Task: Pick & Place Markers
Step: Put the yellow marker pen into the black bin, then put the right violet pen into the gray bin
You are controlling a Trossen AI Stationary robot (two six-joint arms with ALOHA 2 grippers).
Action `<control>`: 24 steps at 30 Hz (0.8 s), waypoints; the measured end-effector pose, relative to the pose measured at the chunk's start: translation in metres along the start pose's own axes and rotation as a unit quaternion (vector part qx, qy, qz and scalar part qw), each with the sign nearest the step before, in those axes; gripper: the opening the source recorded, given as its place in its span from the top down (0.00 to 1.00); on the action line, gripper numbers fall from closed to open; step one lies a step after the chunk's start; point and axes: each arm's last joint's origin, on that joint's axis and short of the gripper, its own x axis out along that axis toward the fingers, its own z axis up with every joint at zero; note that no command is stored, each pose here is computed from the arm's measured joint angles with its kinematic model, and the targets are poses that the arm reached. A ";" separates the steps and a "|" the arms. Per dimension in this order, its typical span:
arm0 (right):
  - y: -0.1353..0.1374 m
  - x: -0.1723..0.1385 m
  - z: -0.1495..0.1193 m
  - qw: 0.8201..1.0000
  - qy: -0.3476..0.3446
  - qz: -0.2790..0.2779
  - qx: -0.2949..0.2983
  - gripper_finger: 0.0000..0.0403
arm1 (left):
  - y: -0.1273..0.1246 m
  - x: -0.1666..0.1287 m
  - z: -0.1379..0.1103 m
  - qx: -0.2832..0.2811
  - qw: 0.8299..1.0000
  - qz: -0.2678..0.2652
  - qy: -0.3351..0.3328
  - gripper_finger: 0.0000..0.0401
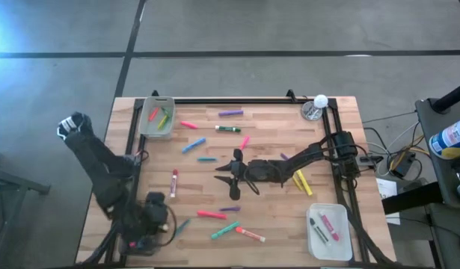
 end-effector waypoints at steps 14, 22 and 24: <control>0.000 0.000 0.000 1.000 0.002 0.000 0.002 0.71 | -0.006 0.011 -0.038 -0.177 0.976 0.090 0.088 0.74; 0.000 0.000 -0.001 1.000 0.005 0.000 0.001 0.72 | 0.001 0.010 -0.039 -0.181 0.969 0.106 0.132 0.56; 0.000 -0.001 -0.001 1.000 0.013 -0.001 -0.005 0.72 | 0.001 0.007 -0.038 -0.152 0.975 0.098 0.132 0.56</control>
